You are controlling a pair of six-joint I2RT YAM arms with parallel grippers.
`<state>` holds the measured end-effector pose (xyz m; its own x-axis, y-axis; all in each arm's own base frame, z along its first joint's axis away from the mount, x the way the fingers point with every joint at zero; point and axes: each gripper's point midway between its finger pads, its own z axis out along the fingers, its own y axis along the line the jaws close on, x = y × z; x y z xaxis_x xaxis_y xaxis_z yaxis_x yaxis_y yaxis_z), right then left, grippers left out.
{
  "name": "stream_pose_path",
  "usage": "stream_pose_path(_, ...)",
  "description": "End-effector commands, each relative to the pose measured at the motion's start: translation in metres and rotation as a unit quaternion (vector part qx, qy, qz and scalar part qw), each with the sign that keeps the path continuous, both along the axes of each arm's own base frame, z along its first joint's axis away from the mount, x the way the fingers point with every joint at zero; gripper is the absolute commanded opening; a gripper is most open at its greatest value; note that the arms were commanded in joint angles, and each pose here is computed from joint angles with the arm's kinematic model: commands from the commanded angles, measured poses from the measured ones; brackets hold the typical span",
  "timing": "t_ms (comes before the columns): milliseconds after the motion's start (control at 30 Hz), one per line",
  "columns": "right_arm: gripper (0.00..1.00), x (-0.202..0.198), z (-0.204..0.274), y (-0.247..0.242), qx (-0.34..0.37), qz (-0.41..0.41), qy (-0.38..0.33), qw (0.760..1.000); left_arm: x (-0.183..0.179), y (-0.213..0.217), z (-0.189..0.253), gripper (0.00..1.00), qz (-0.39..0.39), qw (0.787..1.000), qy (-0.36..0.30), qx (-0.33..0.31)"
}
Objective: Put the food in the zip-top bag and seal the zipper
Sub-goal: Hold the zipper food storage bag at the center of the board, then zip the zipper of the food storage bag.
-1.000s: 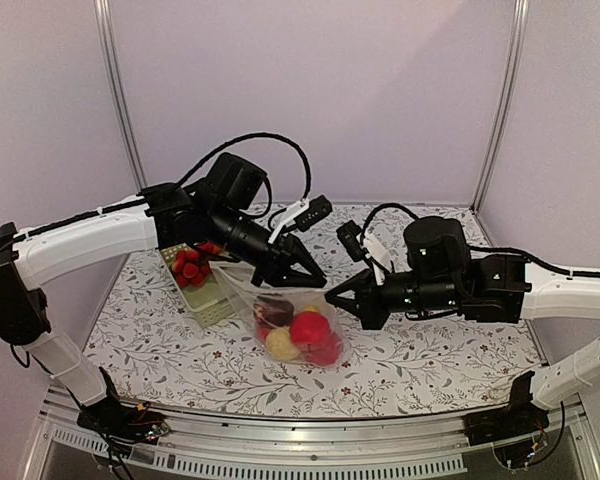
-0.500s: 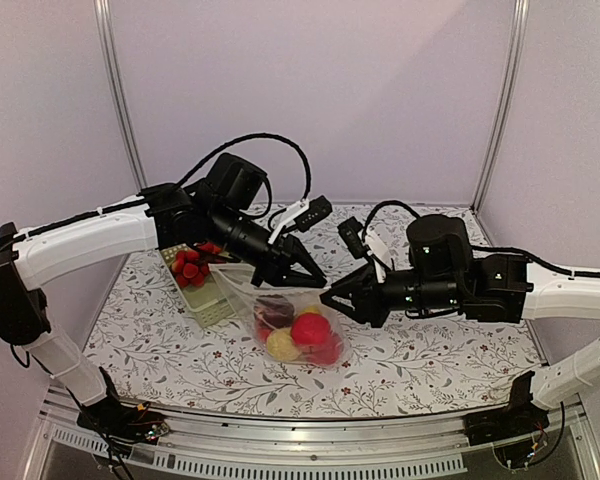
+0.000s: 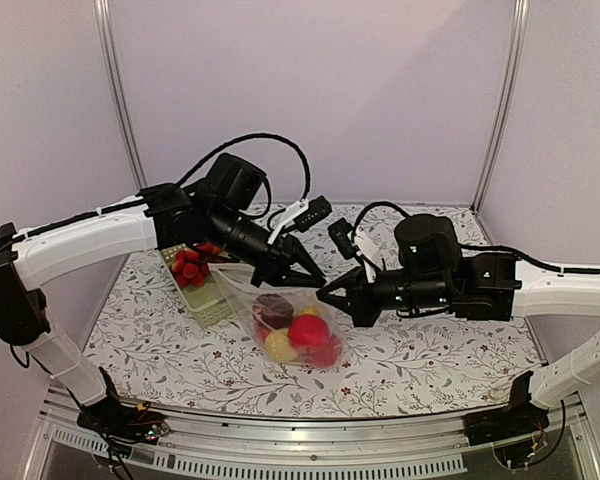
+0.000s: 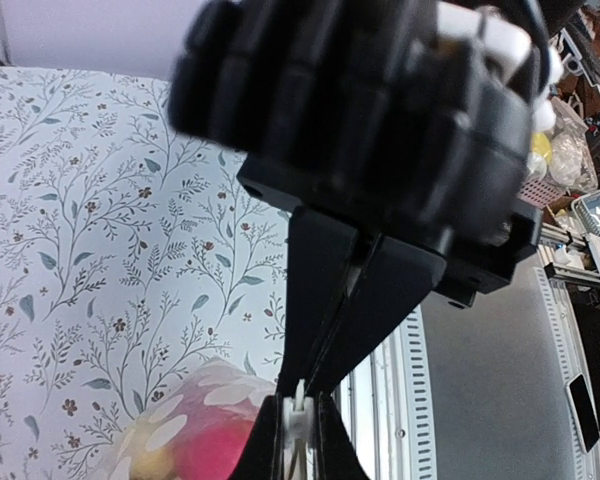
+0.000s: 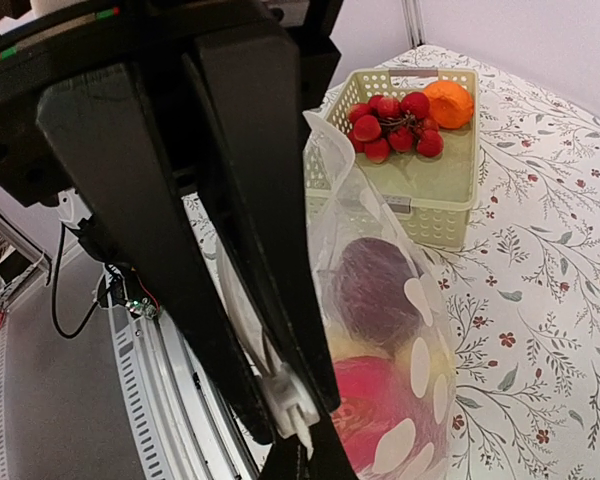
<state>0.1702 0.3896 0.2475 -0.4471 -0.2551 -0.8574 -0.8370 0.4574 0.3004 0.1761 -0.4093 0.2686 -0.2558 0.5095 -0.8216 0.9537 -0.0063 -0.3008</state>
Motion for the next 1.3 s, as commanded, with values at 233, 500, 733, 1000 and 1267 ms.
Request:
stream_pose_path(233,0.00,0.005,0.009,-0.012,0.016,-0.036,-0.008,0.999,0.002,0.014,0.002,0.00,0.019,0.999,-0.040,0.024)
stream_pose_path(500,0.00,0.006,0.012,-0.020,0.024,-0.049,-0.007,0.998,0.005,0.021,-0.003,0.00,0.030,0.997,-0.050,0.047)
stream_pose_path(733,0.00,0.012,0.013,-0.026,0.024,-0.072,-0.012,0.997,0.008,0.026,-0.005,0.00,0.039,0.996,-0.055,0.059)
stream_pose_path(1000,0.00,0.021,0.013,-0.040,0.020,-0.114,-0.020,0.993,0.013,0.034,-0.009,0.00,0.049,0.995,-0.056,0.071)
stream_pose_path(1267,0.00,0.042,0.005,-0.058,0.008,-0.175,-0.012,0.985,0.017,0.044,-0.012,0.00,0.061,0.993,-0.059,0.084)
